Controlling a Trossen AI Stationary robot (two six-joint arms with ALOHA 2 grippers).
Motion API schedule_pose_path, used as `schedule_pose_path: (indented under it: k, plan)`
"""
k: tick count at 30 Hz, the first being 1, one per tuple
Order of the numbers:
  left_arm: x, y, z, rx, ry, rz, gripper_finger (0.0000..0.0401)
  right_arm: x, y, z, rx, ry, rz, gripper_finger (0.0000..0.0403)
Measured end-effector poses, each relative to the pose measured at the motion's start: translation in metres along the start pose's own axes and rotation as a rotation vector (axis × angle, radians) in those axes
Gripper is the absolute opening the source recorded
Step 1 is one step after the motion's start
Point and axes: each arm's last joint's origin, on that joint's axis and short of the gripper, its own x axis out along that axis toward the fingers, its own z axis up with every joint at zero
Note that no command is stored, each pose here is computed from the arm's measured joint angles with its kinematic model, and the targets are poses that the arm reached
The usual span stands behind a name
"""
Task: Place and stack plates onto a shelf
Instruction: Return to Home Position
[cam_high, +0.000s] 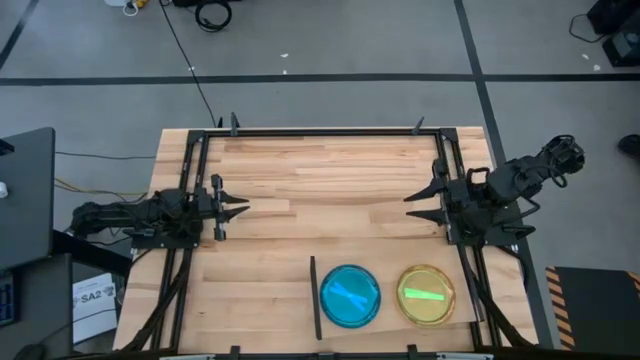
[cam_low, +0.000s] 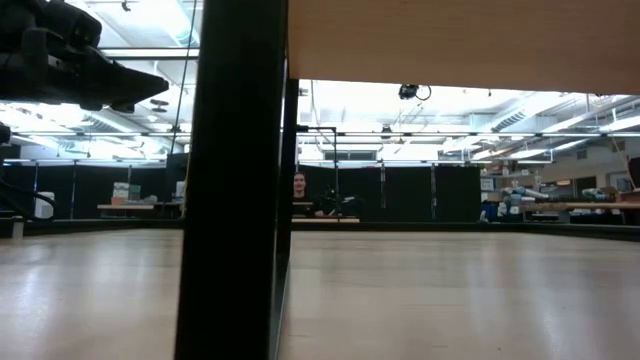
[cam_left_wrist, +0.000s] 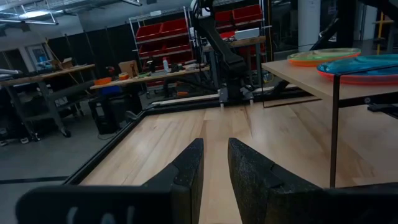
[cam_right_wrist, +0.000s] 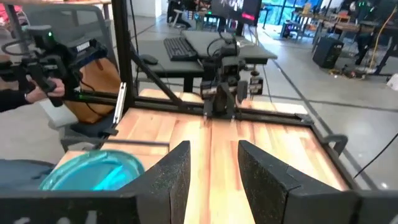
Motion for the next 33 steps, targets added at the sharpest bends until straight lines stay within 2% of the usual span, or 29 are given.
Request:
schedule_pose_path:
  k: [4, 14, 33]
  plan:
    - [0.0, 0.0, 0.0, -0.003, 0.003, 0.001, 0.0079, 0.001, 0.0, -0.024, 0.043, 0.006, -0.001, 0.014]
    - [0.0, 0.0, -0.001, -0.003, 0.001, 0.002, 0.0079, -0.012, -0.005, -0.072, 0.108, -0.101, 0.0, 0.014]
    - [0.0, 0.0, -0.001, -0.004, 0.002, 0.002, 0.0079, -0.031, -0.013, -0.126, 0.207, -0.246, 0.006, 0.014]
